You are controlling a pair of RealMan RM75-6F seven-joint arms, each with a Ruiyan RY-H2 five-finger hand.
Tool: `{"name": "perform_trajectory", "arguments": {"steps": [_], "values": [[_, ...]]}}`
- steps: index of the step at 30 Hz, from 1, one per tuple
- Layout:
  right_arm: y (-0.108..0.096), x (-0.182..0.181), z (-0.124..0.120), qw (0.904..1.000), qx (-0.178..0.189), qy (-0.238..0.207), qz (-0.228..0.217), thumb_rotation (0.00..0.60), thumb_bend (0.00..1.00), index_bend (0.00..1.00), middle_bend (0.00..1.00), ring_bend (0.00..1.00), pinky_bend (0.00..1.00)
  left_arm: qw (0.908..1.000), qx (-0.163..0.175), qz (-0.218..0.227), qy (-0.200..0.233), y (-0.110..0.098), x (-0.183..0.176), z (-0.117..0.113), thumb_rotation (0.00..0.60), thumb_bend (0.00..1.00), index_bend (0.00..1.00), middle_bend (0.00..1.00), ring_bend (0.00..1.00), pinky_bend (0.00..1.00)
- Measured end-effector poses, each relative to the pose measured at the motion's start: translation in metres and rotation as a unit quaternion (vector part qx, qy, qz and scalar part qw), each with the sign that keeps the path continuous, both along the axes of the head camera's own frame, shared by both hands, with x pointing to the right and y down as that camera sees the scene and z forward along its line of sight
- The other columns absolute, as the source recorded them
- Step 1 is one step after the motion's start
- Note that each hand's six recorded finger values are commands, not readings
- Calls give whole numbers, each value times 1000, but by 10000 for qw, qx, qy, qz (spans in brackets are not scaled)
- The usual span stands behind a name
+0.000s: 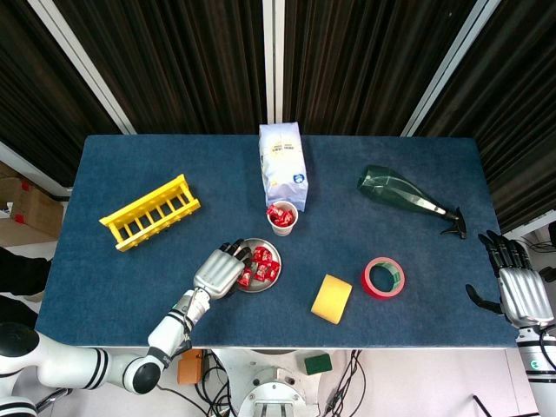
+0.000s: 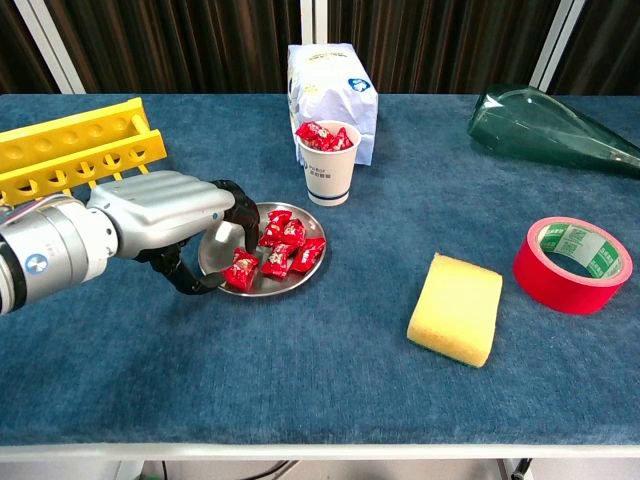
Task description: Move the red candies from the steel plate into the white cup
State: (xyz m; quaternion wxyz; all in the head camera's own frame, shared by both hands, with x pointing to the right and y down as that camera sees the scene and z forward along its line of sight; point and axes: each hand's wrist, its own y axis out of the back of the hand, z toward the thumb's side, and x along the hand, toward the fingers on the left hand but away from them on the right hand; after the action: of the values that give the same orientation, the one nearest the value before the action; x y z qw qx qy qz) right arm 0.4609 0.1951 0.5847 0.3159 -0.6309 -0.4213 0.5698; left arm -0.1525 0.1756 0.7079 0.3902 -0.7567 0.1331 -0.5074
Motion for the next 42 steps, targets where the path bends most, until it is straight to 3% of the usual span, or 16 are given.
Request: {"name": "perform_trajectory", "arguments": {"steps": [16,27,42], "values": [[-1,1,0,10000,6,-1,13,600,289,0,0,0,0,10000,-35,39,12,1,4,5,600,286,406,143,46,204],[-1,1,0,10000,7,2,27,600,289,0,0,0,0,9999,-63,7,95,2,7,8,600,299,531,146,46,204],[-1,0,2,10000,-29,22,11,600,289,0,0,0,0,9991,164,-134,374,-10,9,-10,600,304,560,157,47,204]]}}
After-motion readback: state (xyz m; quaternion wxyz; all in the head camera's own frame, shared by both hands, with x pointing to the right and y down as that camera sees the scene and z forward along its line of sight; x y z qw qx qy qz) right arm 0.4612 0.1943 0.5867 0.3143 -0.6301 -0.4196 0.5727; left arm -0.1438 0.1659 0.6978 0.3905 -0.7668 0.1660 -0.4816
